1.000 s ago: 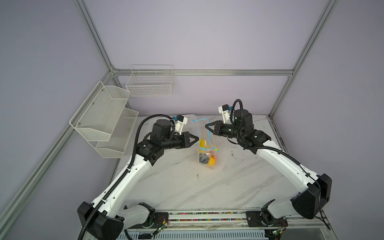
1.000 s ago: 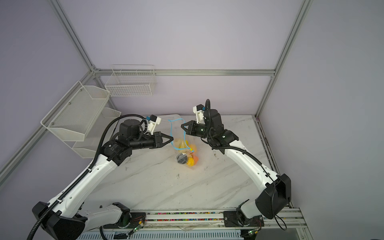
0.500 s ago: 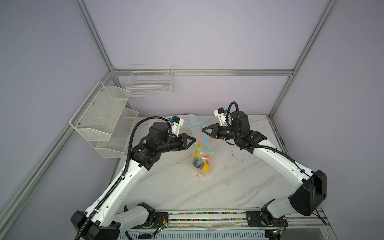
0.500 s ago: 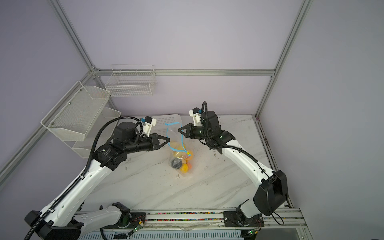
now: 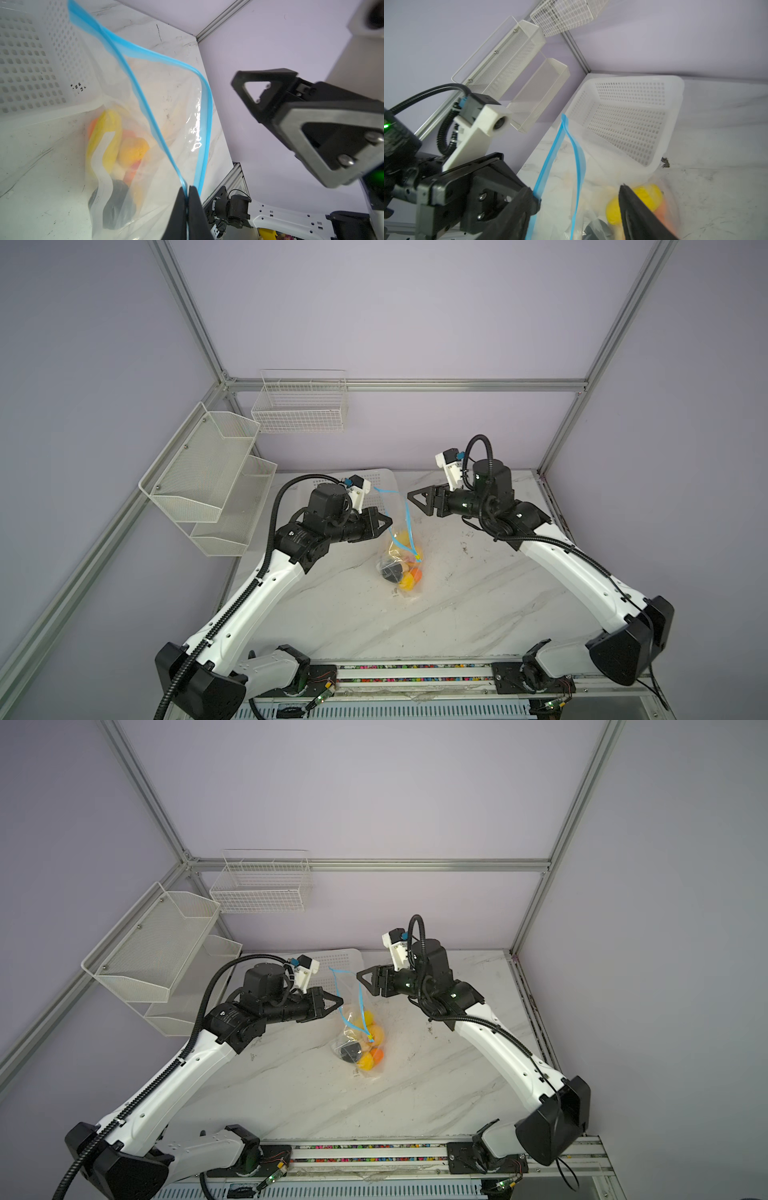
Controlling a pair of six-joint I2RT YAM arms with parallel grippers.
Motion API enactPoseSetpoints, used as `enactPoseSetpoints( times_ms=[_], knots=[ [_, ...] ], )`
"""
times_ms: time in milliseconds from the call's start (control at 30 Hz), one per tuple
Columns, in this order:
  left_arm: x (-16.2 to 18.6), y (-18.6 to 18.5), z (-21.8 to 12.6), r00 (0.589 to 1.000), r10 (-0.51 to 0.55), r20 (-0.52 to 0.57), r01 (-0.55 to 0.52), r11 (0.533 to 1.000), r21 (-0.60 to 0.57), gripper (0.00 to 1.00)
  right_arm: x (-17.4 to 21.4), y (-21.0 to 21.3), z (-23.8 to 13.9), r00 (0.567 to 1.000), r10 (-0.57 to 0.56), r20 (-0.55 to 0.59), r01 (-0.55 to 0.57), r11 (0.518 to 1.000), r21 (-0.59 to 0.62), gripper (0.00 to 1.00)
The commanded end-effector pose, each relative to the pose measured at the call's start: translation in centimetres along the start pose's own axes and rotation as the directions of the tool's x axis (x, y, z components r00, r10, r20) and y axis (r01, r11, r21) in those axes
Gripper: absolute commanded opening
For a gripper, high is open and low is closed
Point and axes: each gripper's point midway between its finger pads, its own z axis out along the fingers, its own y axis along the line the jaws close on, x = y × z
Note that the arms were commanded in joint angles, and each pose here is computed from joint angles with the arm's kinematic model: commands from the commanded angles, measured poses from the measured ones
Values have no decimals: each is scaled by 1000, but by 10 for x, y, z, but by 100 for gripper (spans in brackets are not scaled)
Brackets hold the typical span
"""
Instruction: Place the food in the zip-top bag and seal the zipper
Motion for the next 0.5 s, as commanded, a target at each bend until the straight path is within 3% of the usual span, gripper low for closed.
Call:
enactPoseSetpoints(
  times_ms=[0,200,467],
  knots=[
    [-5,-5,0,999,16,27,-17,1000,19,0,-2,16,-47,975,-171,139,173,985,-1,70],
    [-9,-8,-3,999,15,44,-16,1000,23,0,43,26,-95,938,-205,281,231,971,-64,68],
    [-10,-6,-5,999,2,53,-3,1000,16,0,86,18,-82,922,-140,361,198,972,-130,59]
  ],
)
